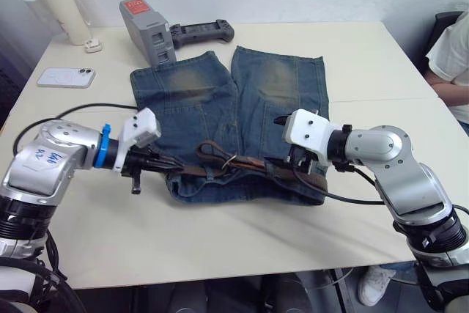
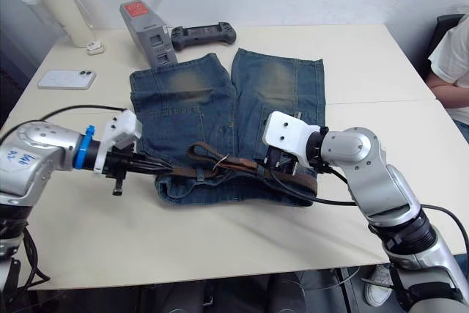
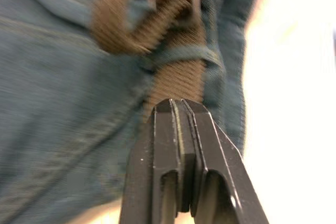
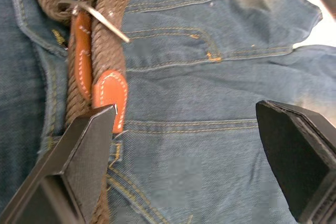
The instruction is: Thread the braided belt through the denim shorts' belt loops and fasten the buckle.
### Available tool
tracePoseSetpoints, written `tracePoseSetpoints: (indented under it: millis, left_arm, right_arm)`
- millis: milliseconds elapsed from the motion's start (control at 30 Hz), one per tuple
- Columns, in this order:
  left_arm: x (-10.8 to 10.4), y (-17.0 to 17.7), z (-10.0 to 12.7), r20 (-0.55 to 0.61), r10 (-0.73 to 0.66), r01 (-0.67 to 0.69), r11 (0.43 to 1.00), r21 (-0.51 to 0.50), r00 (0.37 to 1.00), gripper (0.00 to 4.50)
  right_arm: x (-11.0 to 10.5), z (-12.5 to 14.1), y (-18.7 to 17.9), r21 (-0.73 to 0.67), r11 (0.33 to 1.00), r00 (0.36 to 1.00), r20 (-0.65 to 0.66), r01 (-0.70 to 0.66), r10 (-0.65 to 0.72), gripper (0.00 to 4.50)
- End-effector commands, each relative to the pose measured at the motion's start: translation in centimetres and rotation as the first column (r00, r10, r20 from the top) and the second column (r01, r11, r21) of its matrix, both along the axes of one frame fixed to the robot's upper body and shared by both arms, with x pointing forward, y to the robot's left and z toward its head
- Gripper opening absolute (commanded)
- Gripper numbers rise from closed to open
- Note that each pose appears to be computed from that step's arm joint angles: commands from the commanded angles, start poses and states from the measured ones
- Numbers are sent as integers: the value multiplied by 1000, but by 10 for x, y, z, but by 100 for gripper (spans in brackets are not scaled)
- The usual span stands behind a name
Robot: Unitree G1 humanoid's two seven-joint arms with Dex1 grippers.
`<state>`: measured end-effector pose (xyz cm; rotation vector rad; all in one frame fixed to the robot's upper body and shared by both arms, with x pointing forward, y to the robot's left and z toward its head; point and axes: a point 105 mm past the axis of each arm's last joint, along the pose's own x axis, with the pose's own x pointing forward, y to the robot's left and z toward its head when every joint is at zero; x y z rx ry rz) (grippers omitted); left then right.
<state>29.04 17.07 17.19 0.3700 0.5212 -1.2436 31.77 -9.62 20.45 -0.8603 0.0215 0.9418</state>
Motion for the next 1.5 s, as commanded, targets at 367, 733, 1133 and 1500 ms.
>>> tracePoseSetpoints:
  millis: [367,733,1133,1500]
  left_arm:
    - [15,-21,-8,43,-60,60,998,-14,997,8]
    - [4,-31,-46,20,-127,126,990,66,992,8]
    - [6,-21,-61,36,-110,104,985,135,993,8]
    - [6,-19,-59,38,-105,99,987,126,994,8]
  right_arm:
    - [-1,12,-3,17,998,997,61,52,-53,450]
    - [-13,-2,3,-43,999,999,36,-25,27,450]
    - [-13,-35,19,-146,980,990,16,-134,138,450]
    - [-2,-31,13,-161,983,992,76,-89,102,450]
